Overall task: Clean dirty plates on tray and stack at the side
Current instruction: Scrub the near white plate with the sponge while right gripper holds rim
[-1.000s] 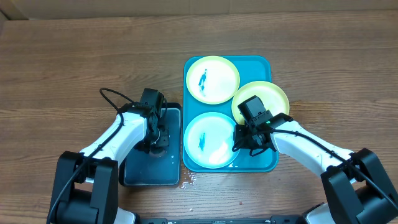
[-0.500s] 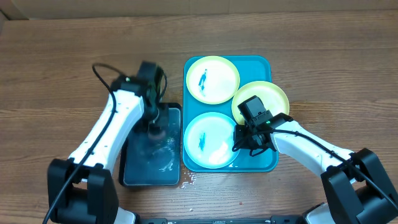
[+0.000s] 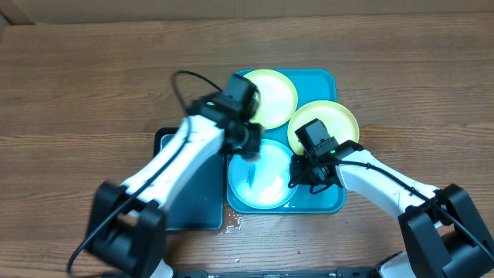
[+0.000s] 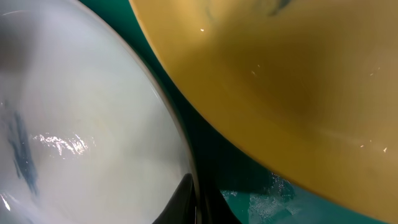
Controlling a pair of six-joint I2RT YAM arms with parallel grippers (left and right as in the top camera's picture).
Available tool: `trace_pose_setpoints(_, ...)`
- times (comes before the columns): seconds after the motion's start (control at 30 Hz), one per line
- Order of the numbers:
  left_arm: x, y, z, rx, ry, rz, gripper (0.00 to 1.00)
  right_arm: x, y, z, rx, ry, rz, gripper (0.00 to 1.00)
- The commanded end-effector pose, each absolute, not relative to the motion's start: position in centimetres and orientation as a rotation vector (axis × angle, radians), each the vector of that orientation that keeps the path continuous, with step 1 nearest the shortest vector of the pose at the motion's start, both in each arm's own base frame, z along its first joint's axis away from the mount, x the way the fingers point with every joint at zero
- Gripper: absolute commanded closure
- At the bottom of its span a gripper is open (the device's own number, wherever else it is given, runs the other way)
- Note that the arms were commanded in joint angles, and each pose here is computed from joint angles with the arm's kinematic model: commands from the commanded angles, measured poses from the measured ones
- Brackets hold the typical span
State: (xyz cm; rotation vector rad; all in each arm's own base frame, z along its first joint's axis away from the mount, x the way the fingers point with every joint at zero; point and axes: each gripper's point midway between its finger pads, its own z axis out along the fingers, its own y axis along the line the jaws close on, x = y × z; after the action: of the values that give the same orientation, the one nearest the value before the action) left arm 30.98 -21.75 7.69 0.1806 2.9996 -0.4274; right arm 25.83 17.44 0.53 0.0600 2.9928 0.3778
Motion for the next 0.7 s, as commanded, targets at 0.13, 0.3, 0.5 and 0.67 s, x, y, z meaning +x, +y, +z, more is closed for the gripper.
trace_pose_setpoints(0.13,27.8,-22.4,0.6,0.085,3.248,-0.36,0.96,25.1,16.4,-0.7,0.079,3.035,0.308,0.96)
trace_pose_setpoints(0.3,28.8,-17.7,-0.4,0.066,3.207,0.05,0.96,25.1,16.4,-0.7,0.079,3.034,0.307,0.96)
trace_pose_setpoints(0.5,28.2,-14.9,0.0,0.08,3.206,0.279,0.96,25.1,16.4,-0.7,0.079,3.033,0.308,0.96)
trace_pose_setpoints(0.67,27.3,-18.9,-0.3,0.097,3.279,-0.077,0.96,25.1,16.4,-0.7,0.079,3.033,0.308,0.96)
